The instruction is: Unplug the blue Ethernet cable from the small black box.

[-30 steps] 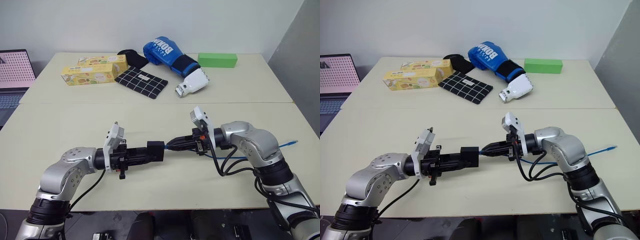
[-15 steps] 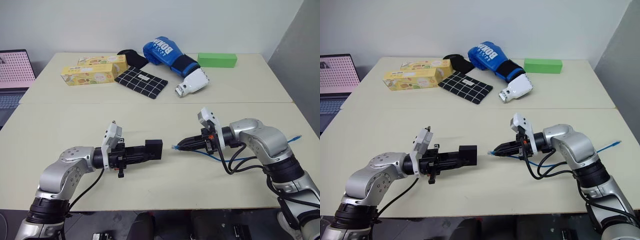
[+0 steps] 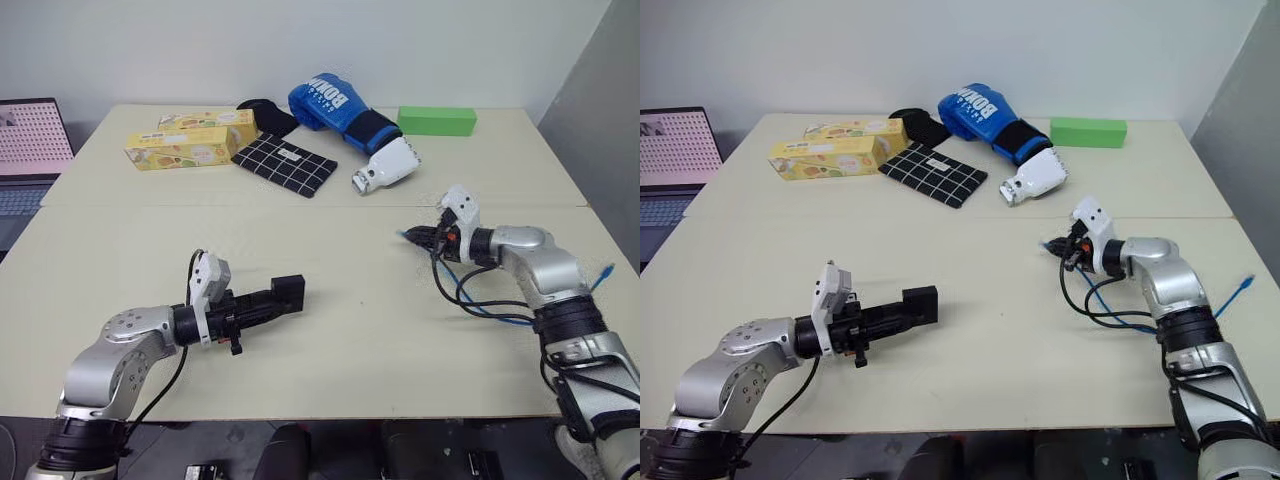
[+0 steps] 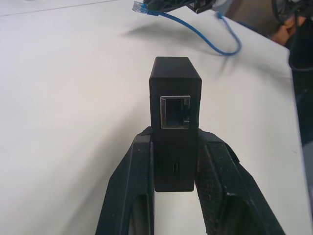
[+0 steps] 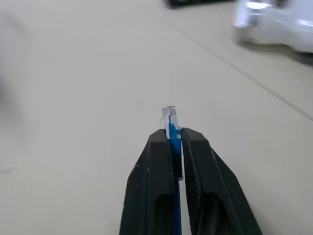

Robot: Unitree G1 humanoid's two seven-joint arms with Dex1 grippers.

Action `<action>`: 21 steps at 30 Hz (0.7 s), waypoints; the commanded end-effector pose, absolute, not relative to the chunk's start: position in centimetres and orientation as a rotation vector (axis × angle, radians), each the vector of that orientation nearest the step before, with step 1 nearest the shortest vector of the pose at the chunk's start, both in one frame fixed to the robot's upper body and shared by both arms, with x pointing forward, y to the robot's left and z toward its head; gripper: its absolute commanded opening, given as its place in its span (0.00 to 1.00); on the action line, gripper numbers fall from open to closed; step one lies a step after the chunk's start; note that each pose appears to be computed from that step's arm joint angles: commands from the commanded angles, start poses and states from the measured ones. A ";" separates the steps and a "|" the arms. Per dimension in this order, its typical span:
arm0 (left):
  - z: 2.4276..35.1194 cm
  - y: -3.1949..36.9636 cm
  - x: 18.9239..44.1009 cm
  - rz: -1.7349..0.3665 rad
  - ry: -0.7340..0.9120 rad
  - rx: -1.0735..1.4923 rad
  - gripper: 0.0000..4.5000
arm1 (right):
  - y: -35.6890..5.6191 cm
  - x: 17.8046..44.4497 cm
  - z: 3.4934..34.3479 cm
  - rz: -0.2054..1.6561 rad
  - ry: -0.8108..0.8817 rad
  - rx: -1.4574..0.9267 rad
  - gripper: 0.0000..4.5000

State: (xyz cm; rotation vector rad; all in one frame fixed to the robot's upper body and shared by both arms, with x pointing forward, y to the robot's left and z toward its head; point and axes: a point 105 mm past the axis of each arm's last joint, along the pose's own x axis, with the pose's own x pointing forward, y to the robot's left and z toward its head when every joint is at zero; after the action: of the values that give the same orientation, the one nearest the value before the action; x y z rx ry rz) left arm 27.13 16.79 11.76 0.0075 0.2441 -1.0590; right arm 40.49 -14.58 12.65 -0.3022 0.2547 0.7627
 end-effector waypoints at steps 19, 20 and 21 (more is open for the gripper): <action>13.6 26.8 33.3 -0.146 -0.133 0.232 0.17 | -7.7 33.8 20.8 1.177 -0.011 -0.287 0.70; 13.5 27.2 33.3 -0.123 -0.144 0.230 0.17 | -7.0 33.4 20.9 1.202 -0.014 -0.289 0.70; 13.3 27.8 33.3 -0.081 -0.153 0.218 0.17 | -6.0 32.9 20.8 1.230 -0.017 -0.298 0.70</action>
State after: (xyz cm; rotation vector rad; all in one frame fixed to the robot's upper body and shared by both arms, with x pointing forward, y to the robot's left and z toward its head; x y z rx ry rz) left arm 33.39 25.98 12.32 0.1998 -0.0817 -0.1874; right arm 34.53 -8.13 19.69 -0.2847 0.0269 1.1402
